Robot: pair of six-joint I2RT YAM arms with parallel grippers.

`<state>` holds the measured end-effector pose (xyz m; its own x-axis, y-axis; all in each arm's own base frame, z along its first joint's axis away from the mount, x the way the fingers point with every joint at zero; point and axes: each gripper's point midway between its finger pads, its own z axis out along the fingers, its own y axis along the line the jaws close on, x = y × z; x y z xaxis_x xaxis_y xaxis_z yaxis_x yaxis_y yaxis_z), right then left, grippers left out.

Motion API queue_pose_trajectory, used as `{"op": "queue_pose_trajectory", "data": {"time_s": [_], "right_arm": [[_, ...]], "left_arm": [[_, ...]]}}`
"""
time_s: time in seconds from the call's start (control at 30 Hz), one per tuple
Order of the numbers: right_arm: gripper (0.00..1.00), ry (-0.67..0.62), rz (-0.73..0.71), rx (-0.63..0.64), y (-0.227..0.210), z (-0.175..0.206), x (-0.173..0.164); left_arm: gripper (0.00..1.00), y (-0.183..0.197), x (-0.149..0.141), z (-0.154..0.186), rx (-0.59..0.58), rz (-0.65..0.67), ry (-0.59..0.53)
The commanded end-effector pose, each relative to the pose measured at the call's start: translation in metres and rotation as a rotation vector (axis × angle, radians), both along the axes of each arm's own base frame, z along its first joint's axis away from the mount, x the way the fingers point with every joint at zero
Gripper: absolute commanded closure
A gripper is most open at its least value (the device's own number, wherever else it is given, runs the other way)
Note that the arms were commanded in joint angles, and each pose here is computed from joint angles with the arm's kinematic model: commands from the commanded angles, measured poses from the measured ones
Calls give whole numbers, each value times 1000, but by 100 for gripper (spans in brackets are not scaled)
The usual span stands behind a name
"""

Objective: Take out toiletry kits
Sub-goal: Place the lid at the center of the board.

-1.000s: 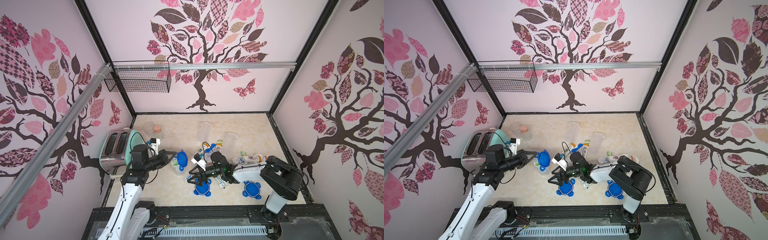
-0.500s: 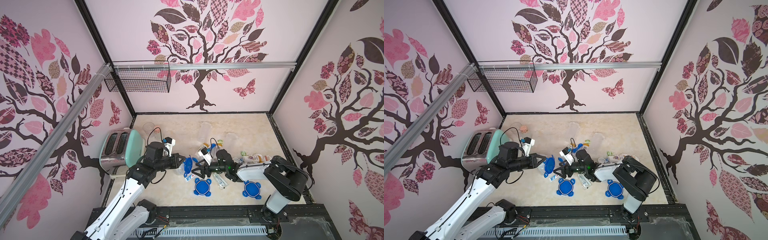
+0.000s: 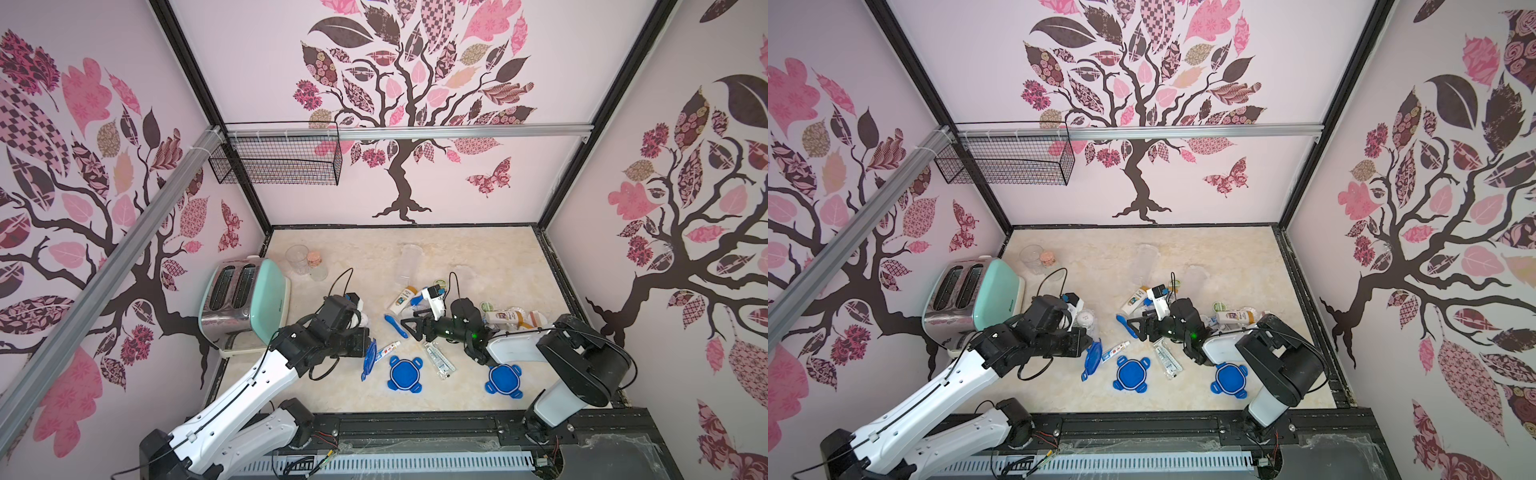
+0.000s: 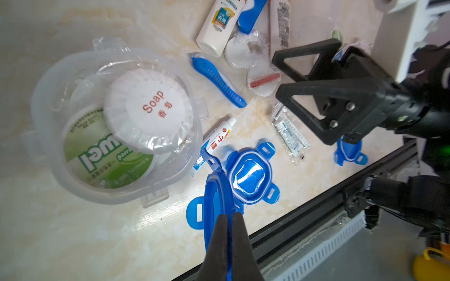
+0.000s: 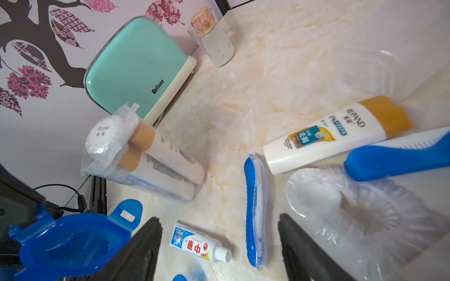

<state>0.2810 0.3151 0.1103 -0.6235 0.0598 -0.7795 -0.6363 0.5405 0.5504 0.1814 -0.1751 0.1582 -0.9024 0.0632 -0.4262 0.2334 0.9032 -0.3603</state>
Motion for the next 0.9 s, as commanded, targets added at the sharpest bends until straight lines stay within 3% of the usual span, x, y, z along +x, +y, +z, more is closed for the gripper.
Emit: {"op": "queue_pose_trajectory", "data": {"time_s": [0.0,0.53,0.73,0.87], "right_arm": [[22,-28,-15,15,0,9,2],[21,-53,-28,13,-4,17,1],[21,-57,-30,13,-6,18,1],[20,-50,-23,18,-4,18,0]], "left_arm": [[100,27,-1,-16,166,113,-5],[100,33,-25,-56,383,147,6],[100,26,-26,-69,403,105,12],[94,22,-29,-78,408,86,45]]}}
